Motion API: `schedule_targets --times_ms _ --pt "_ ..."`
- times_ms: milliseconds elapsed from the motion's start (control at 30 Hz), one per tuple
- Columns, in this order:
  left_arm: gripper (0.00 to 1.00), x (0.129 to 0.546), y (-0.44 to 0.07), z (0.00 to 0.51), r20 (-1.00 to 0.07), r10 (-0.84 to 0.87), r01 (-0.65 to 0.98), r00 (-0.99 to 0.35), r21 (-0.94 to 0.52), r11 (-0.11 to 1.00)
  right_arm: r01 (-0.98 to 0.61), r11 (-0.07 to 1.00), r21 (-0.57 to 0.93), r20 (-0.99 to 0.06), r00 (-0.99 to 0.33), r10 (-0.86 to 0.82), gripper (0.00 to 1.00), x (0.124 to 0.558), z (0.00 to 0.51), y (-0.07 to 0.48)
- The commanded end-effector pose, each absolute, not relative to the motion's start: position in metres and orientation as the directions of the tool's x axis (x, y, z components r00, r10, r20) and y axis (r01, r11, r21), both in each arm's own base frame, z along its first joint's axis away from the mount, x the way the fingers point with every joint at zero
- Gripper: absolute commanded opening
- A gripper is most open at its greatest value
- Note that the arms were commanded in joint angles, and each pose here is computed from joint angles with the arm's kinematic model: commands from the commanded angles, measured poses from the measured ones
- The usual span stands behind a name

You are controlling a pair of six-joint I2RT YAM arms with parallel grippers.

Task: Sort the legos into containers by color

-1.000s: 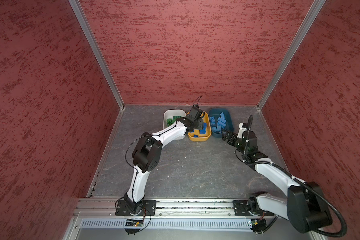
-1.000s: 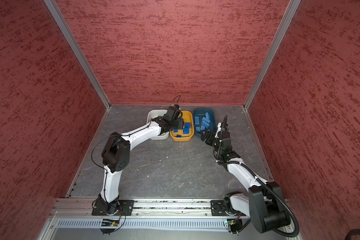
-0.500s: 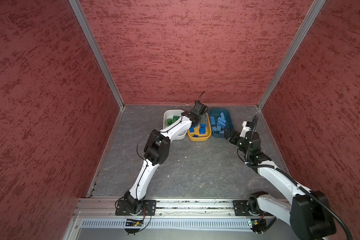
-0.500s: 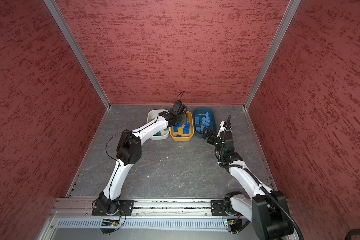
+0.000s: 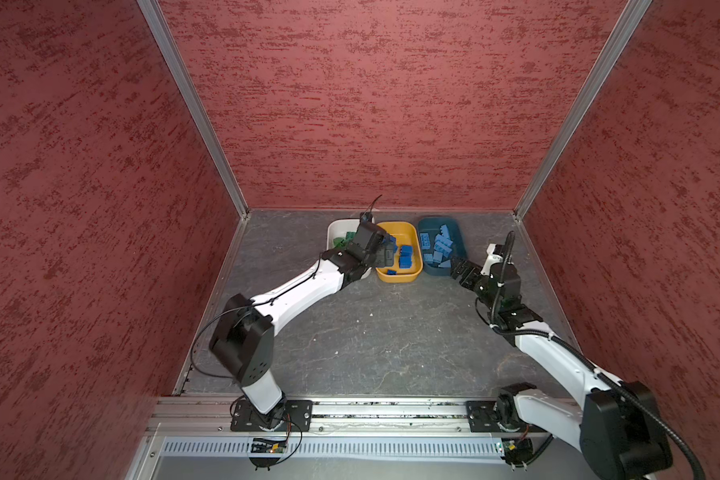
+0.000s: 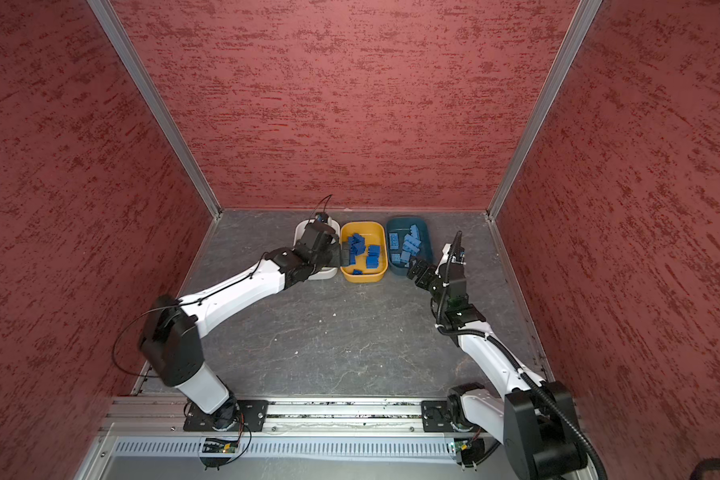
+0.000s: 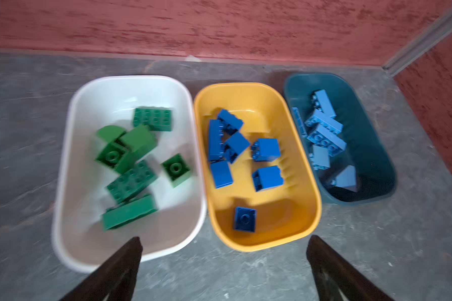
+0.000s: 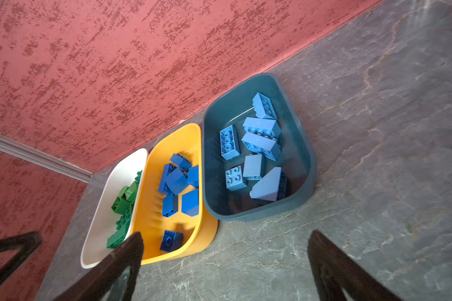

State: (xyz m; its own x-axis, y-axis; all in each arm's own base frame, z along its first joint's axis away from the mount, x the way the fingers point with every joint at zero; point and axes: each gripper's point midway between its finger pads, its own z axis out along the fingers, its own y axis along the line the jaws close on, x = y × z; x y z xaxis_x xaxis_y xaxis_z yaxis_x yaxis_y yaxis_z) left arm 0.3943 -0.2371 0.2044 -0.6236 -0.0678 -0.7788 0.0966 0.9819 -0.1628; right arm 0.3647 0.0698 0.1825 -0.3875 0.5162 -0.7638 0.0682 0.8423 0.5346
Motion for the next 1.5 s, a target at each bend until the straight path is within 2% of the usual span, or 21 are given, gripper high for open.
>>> schedule_targets --times_ms 0,200,333,467,600,733,900,1000,1167,1200,1233,1367,1467 --pt "0.99 0.382 -0.174 0.204 -0.829 -0.125 -0.097 -0.545 -0.085 0.992 0.142 0.885 0.444 -0.821 -0.33 0.465 0.99 0.369 0.191 0.048" --pt "1.0 0.342 -0.064 0.212 -0.887 -0.156 -0.373 -0.435 0.02 0.928 0.262 0.937 0.229 -0.911 -0.281 0.302 0.99 0.367 0.191 0.012" --pt "0.99 0.334 -0.003 0.206 -0.902 -0.197 -0.483 -0.385 0.014 0.875 0.339 0.936 0.097 -0.956 -0.231 0.182 0.99 0.365 0.186 -0.012" --pt "0.99 0.335 0.048 0.179 -0.876 -0.229 -0.544 -0.425 0.045 0.838 0.392 0.919 0.026 -0.969 -0.217 0.12 0.99 0.367 0.169 -0.032" --pt "1.0 0.342 0.073 0.145 -0.861 -0.257 -0.524 -0.439 0.013 0.852 0.375 0.926 0.046 -0.965 -0.223 0.138 0.99 0.377 0.152 -0.041" --pt "1.0 0.358 0.074 0.116 -0.841 -0.288 -0.45 -0.458 -0.059 0.891 0.297 0.951 0.09 -0.971 -0.186 0.15 0.99 0.389 0.145 -0.041" --pt "0.99 0.389 0.059 0.12 -0.901 -0.255 -0.327 -0.352 -0.137 0.935 0.22 0.973 0.072 -0.984 -0.143 0.105 0.99 0.399 0.152 -0.042" --pt "1.0 0.401 0.042 0.134 -0.948 -0.168 -0.231 -0.269 -0.106 0.967 0.2 0.975 0.096 -0.981 -0.145 0.126 0.99 0.399 0.142 -0.045" --pt "0.99 0.401 0.008 0.115 -0.972 -0.069 -0.036 -0.227 -0.062 0.997 0.187 0.977 0.1 -0.986 -0.113 0.122 0.99 0.391 0.143 -0.043" --pt "0.99 0.4 0.009 0.111 -0.956 -0.09 -0.044 -0.28 -0.081 0.996 0.18 0.979 0.1 -0.987 -0.109 0.121 0.99 0.39 0.143 -0.042" --pt "0.99 0.403 0.011 0.116 -0.964 -0.096 -0.045 -0.249 -0.088 0.995 0.174 0.98 0.098 -0.988 -0.103 0.117 0.99 0.389 0.143 -0.041" --pt "0.99 0.401 0.014 0.113 -0.962 -0.103 -0.064 -0.253 -0.09 0.994 0.196 0.974 0.11 -0.991 -0.053 0.123 0.99 0.379 0.138 -0.045" --pt "0.99 0.401 0.014 0.113 -0.962 -0.103 -0.064 -0.253 -0.089 0.994 0.234 0.965 0.115 -0.989 -0.062 0.133 0.99 0.379 0.136 -0.051"
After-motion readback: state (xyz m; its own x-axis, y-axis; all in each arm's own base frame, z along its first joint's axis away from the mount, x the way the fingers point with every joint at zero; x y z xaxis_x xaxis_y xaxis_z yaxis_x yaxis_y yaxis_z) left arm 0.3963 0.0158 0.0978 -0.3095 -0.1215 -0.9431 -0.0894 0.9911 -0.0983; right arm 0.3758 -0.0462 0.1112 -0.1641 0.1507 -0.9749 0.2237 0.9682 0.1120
